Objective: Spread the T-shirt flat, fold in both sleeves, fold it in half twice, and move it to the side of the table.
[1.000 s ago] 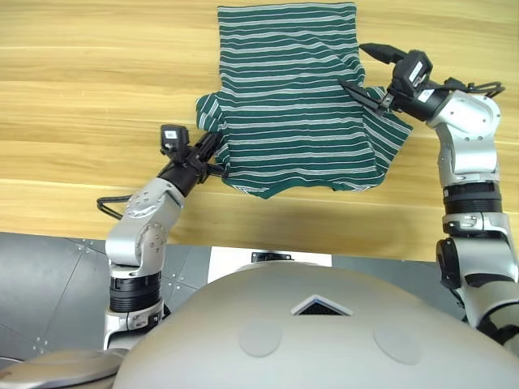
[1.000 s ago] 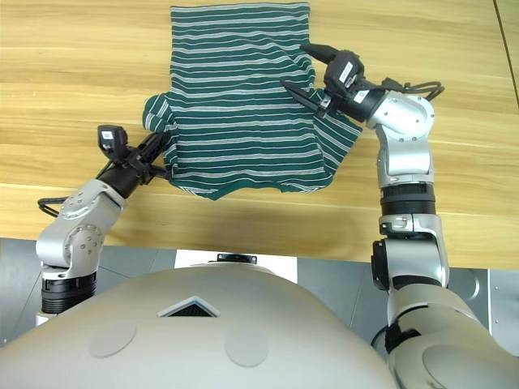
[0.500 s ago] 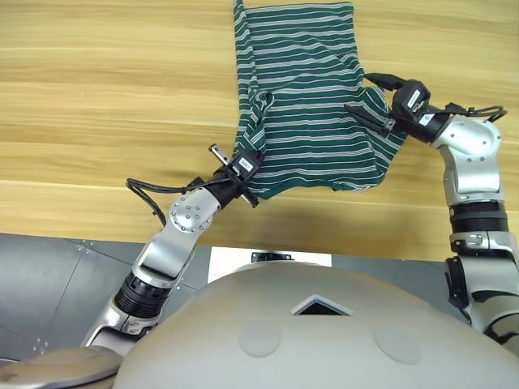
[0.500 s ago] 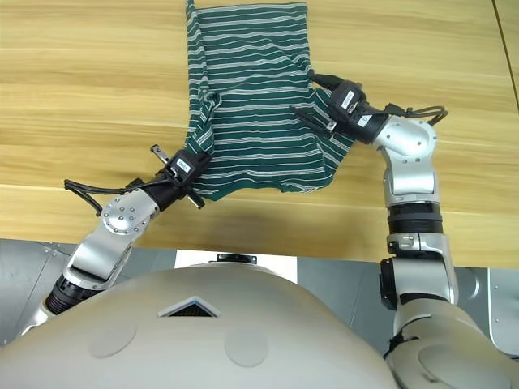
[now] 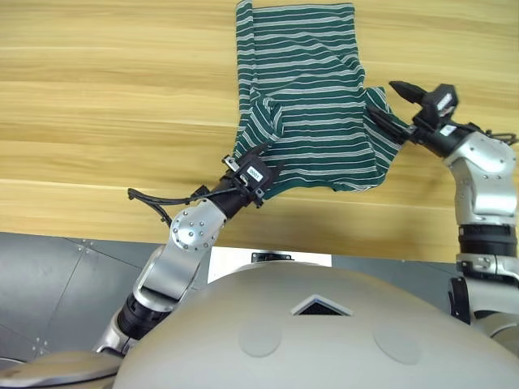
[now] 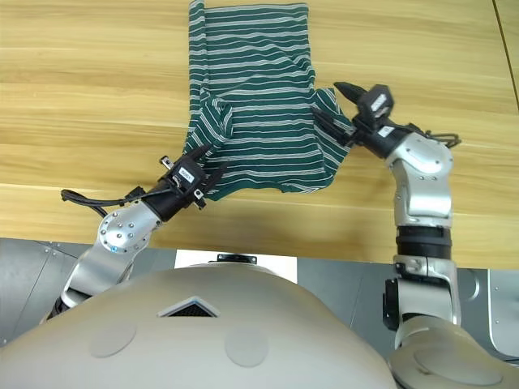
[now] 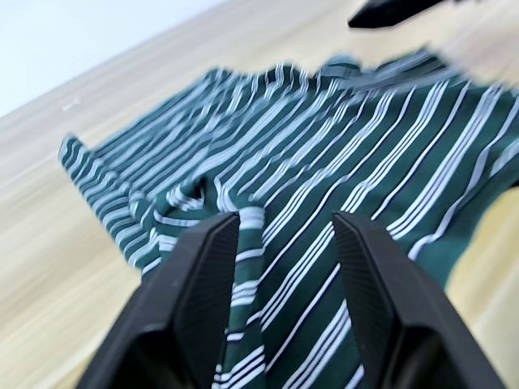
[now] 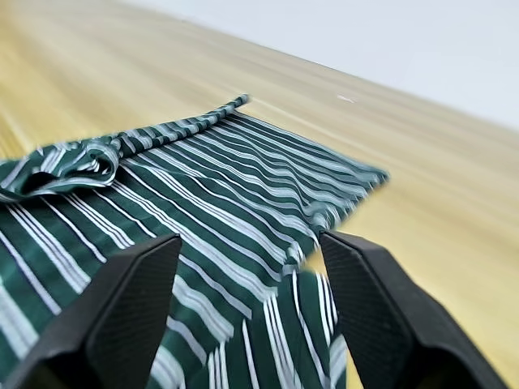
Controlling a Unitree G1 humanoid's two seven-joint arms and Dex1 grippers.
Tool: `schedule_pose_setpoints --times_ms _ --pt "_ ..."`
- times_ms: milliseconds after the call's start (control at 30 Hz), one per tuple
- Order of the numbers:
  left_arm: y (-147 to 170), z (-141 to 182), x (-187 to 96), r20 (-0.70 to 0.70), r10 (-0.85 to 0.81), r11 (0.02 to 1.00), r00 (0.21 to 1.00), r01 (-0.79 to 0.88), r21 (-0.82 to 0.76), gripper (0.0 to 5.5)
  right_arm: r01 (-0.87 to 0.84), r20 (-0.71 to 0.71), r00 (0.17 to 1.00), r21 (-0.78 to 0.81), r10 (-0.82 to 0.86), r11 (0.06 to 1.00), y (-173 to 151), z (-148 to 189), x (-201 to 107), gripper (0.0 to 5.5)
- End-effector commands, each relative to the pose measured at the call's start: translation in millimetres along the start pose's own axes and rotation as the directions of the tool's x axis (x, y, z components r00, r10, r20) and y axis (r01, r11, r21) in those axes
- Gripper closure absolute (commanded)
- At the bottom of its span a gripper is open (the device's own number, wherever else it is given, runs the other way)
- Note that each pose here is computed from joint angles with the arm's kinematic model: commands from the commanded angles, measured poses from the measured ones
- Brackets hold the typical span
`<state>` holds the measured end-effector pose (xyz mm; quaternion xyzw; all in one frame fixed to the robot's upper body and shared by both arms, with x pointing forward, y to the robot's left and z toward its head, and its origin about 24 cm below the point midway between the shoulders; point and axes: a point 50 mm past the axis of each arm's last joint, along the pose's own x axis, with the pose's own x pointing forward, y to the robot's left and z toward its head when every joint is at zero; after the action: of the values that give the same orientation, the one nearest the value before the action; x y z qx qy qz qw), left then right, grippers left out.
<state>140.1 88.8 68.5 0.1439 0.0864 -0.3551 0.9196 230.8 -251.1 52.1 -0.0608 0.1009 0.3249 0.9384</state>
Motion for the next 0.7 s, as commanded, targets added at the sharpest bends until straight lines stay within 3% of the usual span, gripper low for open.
schedule_pose_setpoints --times_ms 33,167,333,433,700 --pt "9 -2 -14 0.013 0.125 0.990 0.992 -0.126 0.063 3.51 0.114 -0.159 0.983 0.143 -0.091 0.983 -3 -21 -38 2.30" --pt "13 -7 -23 0.025 0.211 0.977 0.977 -0.212 0.039 3.51 0.205 -0.255 0.956 0.222 -0.146 0.953 5 -36 -51 2.30" --pt "-4 -35 -25 -0.120 0.136 0.988 0.983 -0.144 -0.057 3.51 0.344 -0.332 0.908 0.239 -0.256 0.908 -3 -53 -45 2.30" --pt "-5 -41 -27 -0.155 0.115 0.990 0.981 -0.126 -0.066 3.51 0.308 -0.342 0.917 0.275 -0.207 0.911 4 -56 -38 2.30" --pt "0 -55 -25 -0.207 0.080 0.986 0.975 -0.108 -0.124 3.49 0.244 -0.326 0.937 0.345 -0.128 0.907 13 -59 -27 3.74"
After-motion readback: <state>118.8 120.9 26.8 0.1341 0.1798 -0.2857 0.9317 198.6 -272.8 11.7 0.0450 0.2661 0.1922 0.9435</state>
